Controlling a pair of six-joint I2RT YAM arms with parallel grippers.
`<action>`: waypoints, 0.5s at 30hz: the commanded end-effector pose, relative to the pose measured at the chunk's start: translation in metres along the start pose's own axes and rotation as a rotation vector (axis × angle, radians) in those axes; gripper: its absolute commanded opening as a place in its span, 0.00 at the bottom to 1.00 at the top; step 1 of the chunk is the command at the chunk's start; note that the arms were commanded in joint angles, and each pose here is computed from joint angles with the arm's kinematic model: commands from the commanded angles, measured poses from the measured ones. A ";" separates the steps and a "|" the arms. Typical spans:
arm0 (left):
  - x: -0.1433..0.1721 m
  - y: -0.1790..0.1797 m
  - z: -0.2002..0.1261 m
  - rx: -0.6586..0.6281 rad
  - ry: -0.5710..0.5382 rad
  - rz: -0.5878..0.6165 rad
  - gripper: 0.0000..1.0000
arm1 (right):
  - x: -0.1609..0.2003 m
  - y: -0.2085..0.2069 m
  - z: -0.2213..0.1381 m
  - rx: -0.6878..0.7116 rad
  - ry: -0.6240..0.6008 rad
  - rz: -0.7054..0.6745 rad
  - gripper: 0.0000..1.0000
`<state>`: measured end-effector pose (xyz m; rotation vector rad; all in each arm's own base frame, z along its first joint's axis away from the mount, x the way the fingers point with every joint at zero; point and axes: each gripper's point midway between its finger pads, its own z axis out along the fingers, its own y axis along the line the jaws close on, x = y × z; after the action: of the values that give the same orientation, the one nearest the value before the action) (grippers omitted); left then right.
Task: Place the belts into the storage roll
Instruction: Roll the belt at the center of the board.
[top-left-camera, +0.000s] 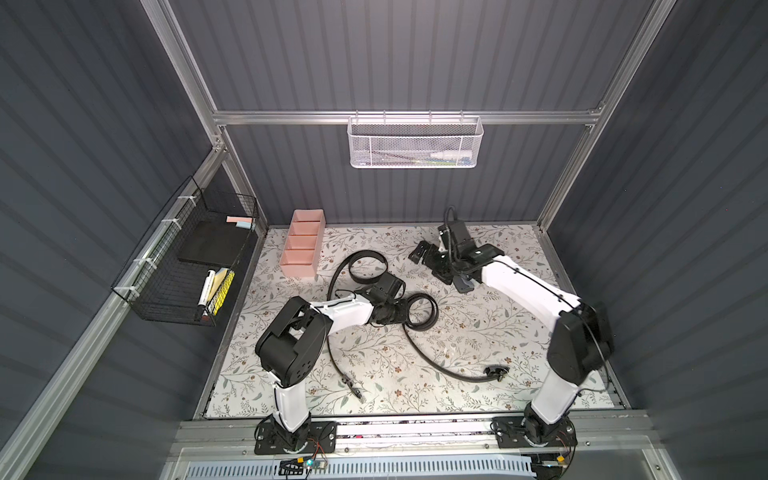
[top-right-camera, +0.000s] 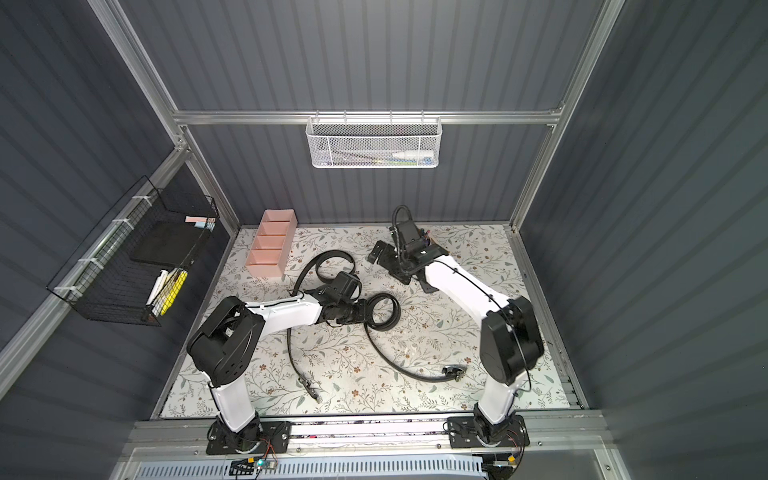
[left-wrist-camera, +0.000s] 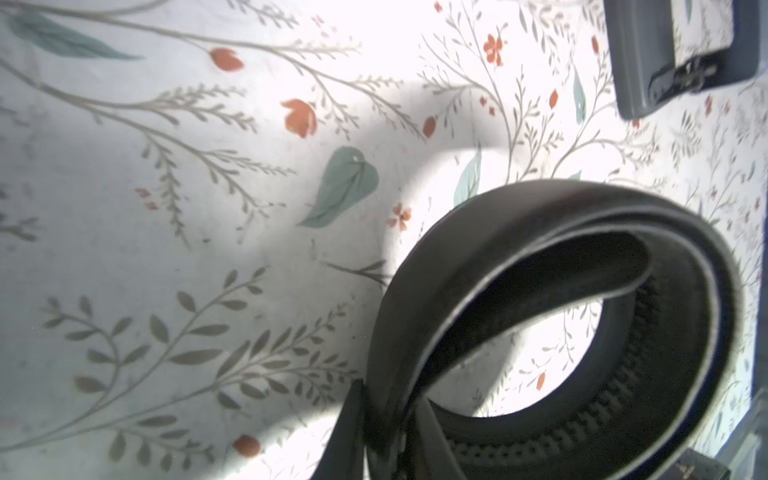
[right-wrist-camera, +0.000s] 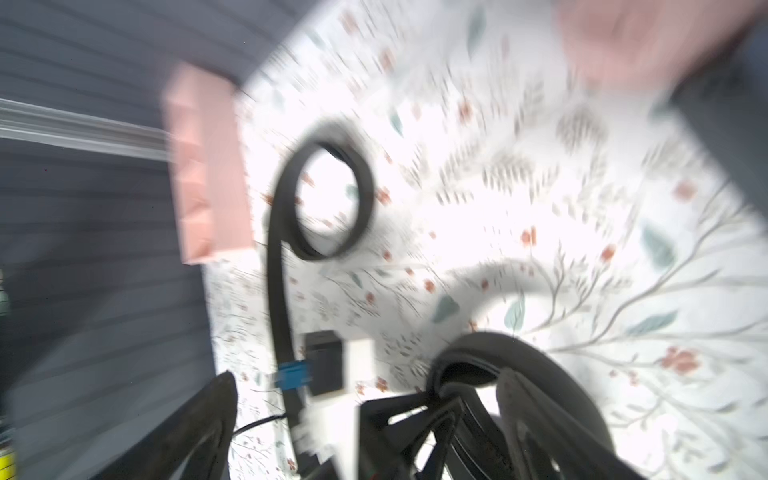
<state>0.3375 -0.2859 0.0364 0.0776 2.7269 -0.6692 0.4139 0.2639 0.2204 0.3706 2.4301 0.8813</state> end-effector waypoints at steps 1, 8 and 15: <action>0.032 0.021 0.000 -0.099 0.150 0.068 0.15 | 0.015 -0.002 -0.014 -0.124 0.166 -0.042 0.99; 0.021 0.034 -0.016 -0.216 0.133 0.160 0.15 | 0.141 -0.051 -0.045 -0.032 0.556 -0.074 0.99; 0.017 0.056 -0.031 -0.367 0.153 0.214 0.15 | 0.251 -0.068 -0.068 -0.004 0.702 -0.028 0.99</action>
<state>0.3298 -0.2528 0.0390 0.2769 2.8174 -0.3302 0.1807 0.2758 0.1125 -0.0270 3.0595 1.0749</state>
